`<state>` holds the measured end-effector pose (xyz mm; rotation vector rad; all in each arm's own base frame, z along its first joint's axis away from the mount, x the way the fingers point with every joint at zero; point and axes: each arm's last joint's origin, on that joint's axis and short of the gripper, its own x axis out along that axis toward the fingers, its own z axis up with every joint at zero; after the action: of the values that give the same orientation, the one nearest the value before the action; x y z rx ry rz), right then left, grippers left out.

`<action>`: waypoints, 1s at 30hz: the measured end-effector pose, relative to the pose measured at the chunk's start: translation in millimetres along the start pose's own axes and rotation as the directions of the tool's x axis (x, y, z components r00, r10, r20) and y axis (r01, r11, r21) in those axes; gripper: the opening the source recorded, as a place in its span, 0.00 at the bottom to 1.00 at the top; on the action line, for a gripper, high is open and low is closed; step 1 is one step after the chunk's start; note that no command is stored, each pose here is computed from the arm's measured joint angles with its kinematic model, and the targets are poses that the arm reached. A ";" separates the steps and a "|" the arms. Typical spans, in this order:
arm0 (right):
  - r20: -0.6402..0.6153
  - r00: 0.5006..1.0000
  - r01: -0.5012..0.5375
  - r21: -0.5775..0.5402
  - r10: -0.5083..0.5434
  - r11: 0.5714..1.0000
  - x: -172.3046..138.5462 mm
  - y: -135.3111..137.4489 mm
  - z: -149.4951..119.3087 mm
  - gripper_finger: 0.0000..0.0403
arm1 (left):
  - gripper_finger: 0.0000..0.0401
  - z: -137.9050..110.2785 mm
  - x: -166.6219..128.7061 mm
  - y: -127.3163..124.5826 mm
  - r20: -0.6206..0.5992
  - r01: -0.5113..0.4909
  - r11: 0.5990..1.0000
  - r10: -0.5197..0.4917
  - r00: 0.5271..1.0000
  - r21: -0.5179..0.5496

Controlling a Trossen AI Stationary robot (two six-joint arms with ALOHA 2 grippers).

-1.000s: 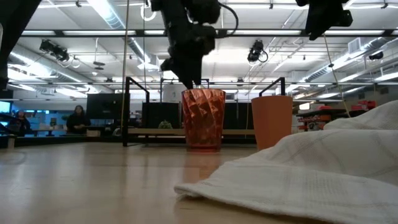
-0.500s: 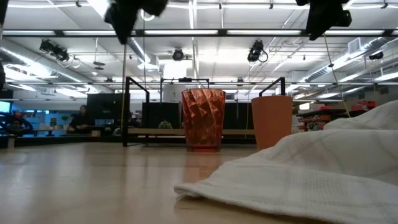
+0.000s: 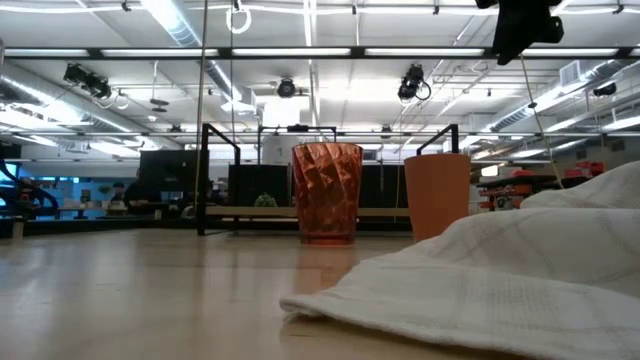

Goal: Stack small to large cups/mugs on shelf
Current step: Move the orange mug to the left of the orange cup

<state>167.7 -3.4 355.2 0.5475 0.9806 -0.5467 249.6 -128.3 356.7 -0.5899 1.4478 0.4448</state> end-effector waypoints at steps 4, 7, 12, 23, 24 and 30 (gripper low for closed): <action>0.000 1.000 0.000 -0.013 0.000 1.000 0.0 0.0 0.0 0.33 | 0.40 -20.8 0.8 -8.8 0.036 -0.013 0.997 0.016 0.999 -0.078; -0.001 1.000 -0.001 -0.012 0.001 1.000 0.0 0.0 0.0 0.33 | 0.39 -32.6 12.8 -13.5 0.028 -0.056 0.992 0.060 0.998 -0.114; -0.003 1.000 -0.003 0.002 0.003 1.000 0.0 0.1 -0.1 0.33 | 0.39 -52.5 49.8 -9.2 -0.070 -0.195 0.971 0.187 0.980 -0.135; -0.005 1.000 -0.007 0.076 0.007 0.997 0.0 0.3 -0.1 0.33 | 0.33 -63.8 71.6 -30.7 -0.010 -0.001 0.991 0.003 1.000 0.133; -0.005 1.000 -0.007 0.077 0.007 0.997 0.0 0.3 -0.1 0.33 | 0.32 -64.1 71.5 -27.6 -0.015 -0.031 0.990 0.033 0.999 0.134; -0.005 1.000 -0.007 0.086 0.007 0.996 0.0 0.2 -0.1 0.33 | 0.29 -60.5 79.0 -30.4 0.036 -0.016 0.978 0.009 0.999 0.210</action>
<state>167.8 -3.2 355.2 0.6290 0.9631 -0.5834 227.5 -194.9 279.9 -0.4022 1.4444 0.3052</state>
